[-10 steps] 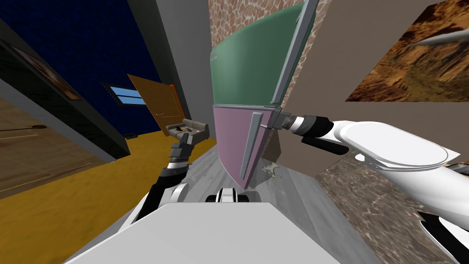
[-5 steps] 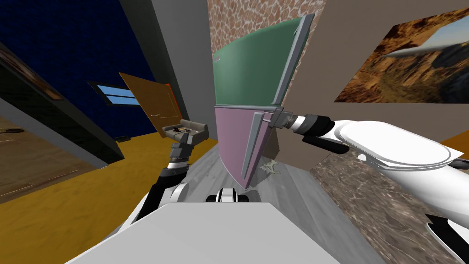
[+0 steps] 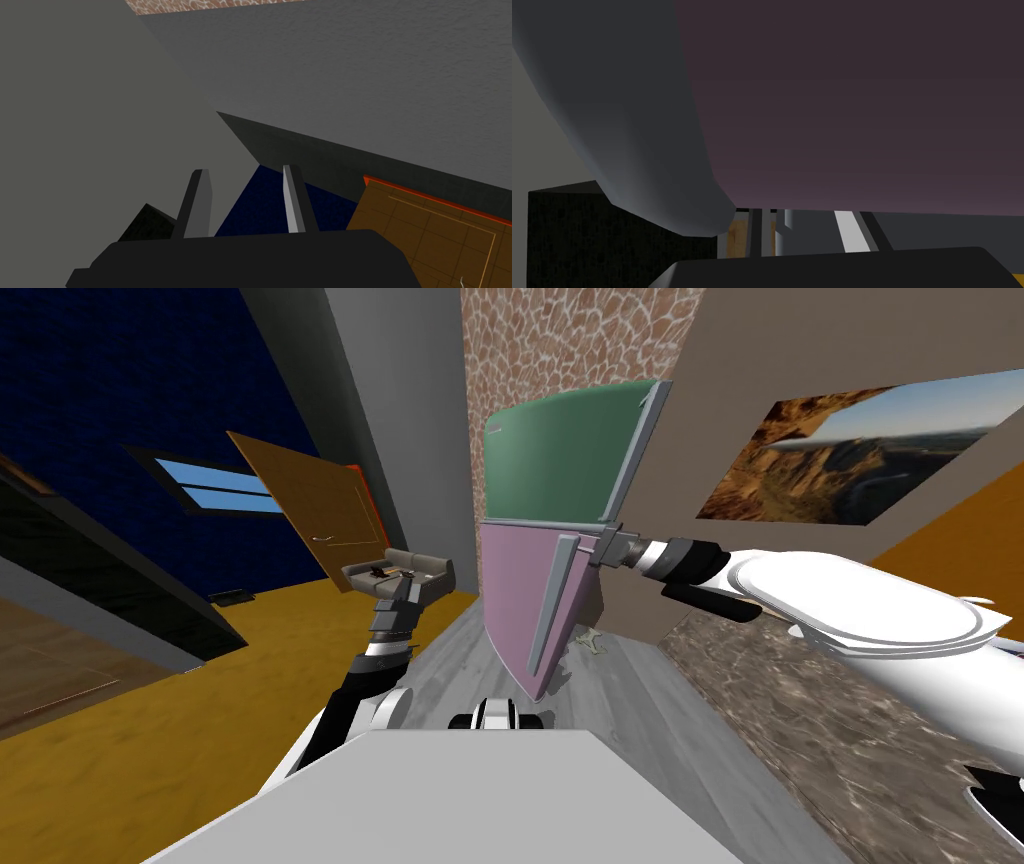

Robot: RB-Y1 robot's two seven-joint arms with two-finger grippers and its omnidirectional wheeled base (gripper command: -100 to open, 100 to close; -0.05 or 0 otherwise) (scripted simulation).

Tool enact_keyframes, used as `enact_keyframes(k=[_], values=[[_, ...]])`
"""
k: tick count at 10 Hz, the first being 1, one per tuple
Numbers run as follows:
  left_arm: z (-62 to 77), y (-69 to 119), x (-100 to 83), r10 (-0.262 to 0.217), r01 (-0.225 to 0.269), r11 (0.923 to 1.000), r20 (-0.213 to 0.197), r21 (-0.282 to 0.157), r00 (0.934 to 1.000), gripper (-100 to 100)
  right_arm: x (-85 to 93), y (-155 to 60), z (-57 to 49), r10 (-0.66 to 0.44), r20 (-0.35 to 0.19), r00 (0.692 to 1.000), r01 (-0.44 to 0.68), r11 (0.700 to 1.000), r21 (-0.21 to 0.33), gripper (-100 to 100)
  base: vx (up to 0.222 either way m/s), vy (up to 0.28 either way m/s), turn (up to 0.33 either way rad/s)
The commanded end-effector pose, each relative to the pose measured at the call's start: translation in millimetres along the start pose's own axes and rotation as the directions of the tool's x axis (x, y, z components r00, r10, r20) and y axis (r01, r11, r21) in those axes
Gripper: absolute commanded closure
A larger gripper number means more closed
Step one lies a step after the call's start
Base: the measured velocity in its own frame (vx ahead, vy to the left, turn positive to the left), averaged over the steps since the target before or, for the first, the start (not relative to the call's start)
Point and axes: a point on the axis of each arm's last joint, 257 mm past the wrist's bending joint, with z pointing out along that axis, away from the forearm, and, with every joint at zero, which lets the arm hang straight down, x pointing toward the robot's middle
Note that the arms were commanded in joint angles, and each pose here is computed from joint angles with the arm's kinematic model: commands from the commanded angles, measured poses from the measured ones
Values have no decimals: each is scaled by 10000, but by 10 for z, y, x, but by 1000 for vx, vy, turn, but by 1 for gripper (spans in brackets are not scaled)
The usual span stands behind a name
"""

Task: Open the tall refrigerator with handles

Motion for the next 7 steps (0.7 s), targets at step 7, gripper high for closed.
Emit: enact_keyframes(k=[7], values=[[0,0,0,0,0,10000,0,0,10000,0,368,10,-68,-28,-926,9957,26,10000,-30,100,-71,270,-125]])
